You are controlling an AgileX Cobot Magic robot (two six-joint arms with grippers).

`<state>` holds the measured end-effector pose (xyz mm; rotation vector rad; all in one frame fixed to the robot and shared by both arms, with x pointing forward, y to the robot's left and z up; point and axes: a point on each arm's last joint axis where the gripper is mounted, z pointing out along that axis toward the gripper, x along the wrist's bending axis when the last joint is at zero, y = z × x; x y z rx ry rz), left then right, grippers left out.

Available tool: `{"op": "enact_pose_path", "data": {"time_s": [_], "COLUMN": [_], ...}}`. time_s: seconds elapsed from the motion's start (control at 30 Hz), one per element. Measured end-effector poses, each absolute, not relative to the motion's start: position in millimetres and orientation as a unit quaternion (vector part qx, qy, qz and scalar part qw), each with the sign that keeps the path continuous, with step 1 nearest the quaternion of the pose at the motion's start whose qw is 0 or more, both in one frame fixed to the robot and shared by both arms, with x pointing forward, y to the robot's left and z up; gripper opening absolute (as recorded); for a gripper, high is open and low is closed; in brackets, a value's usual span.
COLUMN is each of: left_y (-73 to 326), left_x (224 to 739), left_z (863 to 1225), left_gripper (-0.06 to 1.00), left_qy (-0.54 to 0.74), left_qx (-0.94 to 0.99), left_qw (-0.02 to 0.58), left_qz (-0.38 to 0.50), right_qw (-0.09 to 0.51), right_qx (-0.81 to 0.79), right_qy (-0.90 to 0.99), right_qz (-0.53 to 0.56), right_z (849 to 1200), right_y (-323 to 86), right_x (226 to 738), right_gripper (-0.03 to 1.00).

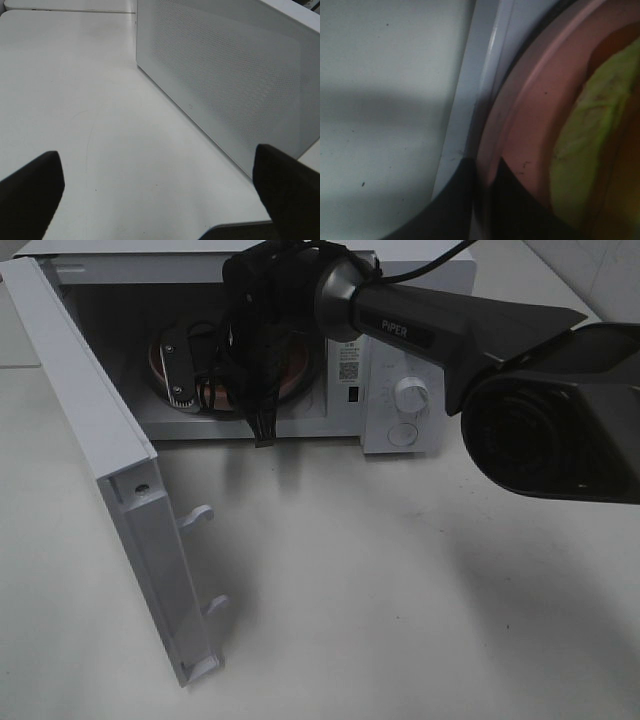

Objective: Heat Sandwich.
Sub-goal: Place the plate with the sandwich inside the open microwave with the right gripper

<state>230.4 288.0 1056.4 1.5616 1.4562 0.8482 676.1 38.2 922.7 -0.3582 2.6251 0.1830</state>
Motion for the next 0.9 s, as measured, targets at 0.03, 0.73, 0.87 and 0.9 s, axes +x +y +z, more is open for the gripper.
{"op": "enact_pose_path", "data": {"time_s": [0.03,0.73,0.87,0.9], "left_y": [288.0,288.0,288.0,288.0], "left_x": [230.4,230.4,230.4,230.4], "left_z": [1056.4,1056.4,1056.4,1056.4], "left_gripper": [0.96,0.96,0.96,0.96], "left_qy": [0.578,0.578,0.578,0.578], "left_qx": [0.620,0.620,0.620,0.620], "left_qw": [0.410,0.410,0.410,0.410], "left_qz": [0.337,0.337,0.337,0.337], "right_qw": [0.243,0.256,0.253,0.252], "right_qx": [-0.128,-0.114,-0.118,-0.118], "right_qy": [0.959,0.954,0.954,0.954], "right_qz": [0.069,0.106,0.106,0.106], "right_z": [923.2,937.3,939.1,939.6], "right_y": [38.6,30.4,24.2,22.4], "right_x": [676.5,660.4,651.8,649.4], "right_gripper": [0.15,0.76,0.77,0.77]}}
